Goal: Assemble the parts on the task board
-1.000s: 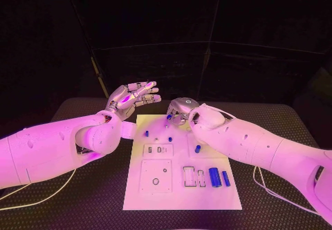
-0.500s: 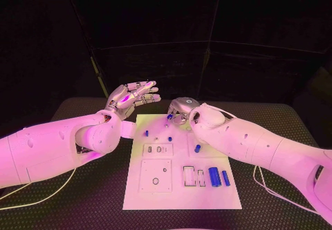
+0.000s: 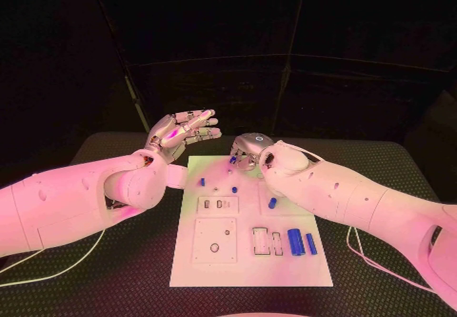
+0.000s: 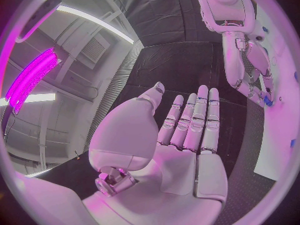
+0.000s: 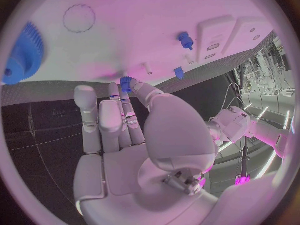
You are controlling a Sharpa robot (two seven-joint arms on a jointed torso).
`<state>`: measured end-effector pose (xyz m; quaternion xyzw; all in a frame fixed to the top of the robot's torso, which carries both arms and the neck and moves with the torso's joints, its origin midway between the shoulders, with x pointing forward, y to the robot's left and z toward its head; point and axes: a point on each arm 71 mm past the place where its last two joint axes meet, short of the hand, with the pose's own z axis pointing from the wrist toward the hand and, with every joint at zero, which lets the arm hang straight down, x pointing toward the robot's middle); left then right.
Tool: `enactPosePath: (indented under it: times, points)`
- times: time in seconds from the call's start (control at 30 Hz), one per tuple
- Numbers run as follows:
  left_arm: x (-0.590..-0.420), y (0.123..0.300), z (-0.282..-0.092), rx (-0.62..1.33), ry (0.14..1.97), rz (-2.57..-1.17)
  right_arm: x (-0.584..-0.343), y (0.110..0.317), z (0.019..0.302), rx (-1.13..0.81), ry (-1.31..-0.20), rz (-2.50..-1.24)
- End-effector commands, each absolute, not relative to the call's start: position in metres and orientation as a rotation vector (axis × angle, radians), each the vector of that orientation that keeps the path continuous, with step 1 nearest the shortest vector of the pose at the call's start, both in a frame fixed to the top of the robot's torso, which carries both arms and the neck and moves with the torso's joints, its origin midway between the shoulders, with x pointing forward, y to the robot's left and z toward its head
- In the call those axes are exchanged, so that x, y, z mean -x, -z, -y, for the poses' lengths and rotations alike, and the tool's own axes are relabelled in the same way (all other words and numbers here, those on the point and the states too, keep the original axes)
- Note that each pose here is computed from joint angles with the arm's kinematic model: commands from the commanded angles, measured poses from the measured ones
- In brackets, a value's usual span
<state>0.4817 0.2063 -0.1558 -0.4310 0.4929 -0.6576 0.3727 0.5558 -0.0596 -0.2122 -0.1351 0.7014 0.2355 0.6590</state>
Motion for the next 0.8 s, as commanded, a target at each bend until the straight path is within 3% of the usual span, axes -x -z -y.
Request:
enactPosePath:
  times: [0.03, 0.43, 0.67, 0.8]
  points:
    - [-0.482, 0.154, -0.205, 1.099, 1.7, -1.265, -0.556, 0.211, 0.058, 0.315, -0.544, -1.592]
    - [-0.482, 0.155, -0.207, 1.102, 1.697, -1.267, -0.551, 0.201, 0.074, 0.249, -0.579, -1.517]
    - [-0.482, 0.155, -0.211, 1.105, 1.69, -1.266, -0.544, 0.193, 0.116, 0.164, -0.583, -1.517]
    - [-0.482, 0.155, -0.211, 1.105, 1.691, -1.266, -0.543, 0.194, 0.144, 0.073, -0.575, -1.58]
